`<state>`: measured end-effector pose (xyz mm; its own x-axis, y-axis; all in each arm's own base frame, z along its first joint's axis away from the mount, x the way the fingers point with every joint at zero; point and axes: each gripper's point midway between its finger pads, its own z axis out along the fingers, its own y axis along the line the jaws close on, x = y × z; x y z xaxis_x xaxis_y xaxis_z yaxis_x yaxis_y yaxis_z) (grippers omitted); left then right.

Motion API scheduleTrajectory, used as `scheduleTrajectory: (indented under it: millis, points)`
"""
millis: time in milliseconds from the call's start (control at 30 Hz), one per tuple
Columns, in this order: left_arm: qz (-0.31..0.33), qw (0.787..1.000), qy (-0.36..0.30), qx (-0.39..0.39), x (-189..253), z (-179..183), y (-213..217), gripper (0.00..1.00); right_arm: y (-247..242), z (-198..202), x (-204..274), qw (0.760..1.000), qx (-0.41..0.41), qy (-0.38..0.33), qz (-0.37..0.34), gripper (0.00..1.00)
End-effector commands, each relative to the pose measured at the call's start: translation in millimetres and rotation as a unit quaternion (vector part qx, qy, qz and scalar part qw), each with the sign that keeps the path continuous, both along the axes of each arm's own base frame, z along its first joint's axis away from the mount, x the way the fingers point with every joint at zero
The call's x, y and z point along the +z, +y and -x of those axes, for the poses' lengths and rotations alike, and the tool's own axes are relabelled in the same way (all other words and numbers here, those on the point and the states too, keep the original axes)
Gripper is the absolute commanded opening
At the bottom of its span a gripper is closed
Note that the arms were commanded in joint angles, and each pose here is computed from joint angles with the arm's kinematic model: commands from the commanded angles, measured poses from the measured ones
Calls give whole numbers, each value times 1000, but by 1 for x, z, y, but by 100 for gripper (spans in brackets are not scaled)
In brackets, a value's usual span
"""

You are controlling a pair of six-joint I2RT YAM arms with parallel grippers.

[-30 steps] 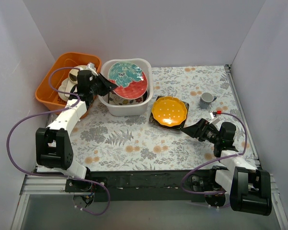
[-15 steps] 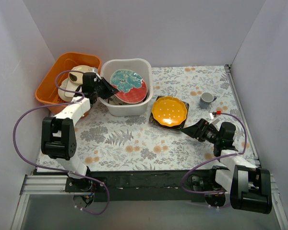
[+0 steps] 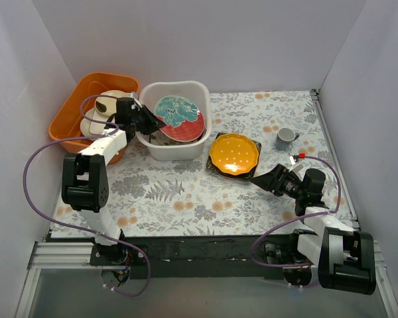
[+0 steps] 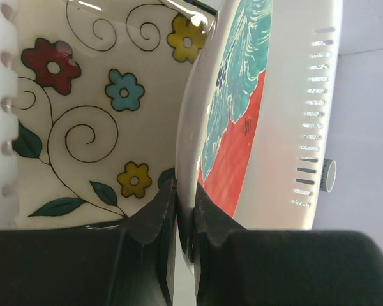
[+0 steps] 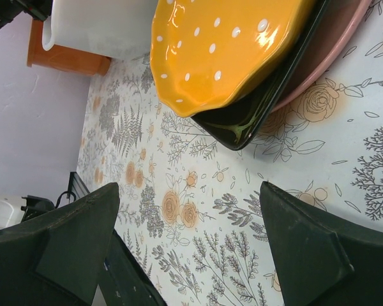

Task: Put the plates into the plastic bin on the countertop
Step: Place the plate in the plastic bin.

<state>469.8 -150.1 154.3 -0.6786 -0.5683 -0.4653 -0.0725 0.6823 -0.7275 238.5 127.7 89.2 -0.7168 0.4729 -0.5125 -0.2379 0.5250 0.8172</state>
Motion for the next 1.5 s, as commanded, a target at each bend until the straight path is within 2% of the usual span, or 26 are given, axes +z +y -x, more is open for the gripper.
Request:
scheduleTrajectory:
  millis: [0,200,400,433,700,867,1067,1200,1467]
  points:
    - [37,993,-101,-46,71,-20,-17,0,-1,-3,4,1000,8,-26,7,97]
    - [18,998,-53,-38,45,-23,-12,0,-1,-3,5,1000,7,-27,10,97]
    - [-6,999,-45,-24,37,-25,-5,0,-1,-4,5,1000,9,-26,9,97]
    - [-7,999,-44,-21,37,-25,-4,4,-1,-4,5,1000,8,-26,10,97]
    - [-30,999,-32,-7,31,-28,4,16,-2,-5,4,1000,7,-24,12,97]
    - [-47,999,-24,-6,24,-29,7,34,-1,-5,6,1000,11,-25,11,96]
    - [-60,998,-9,-2,12,-30,11,35,-1,-6,8,1000,14,-26,11,96]
    - [-63,998,15,-13,-2,-28,10,42,-1,-5,8,999,13,-27,12,96]
    - [-76,995,54,-24,-24,-24,9,48,-1,-4,5,1000,14,-22,12,96]
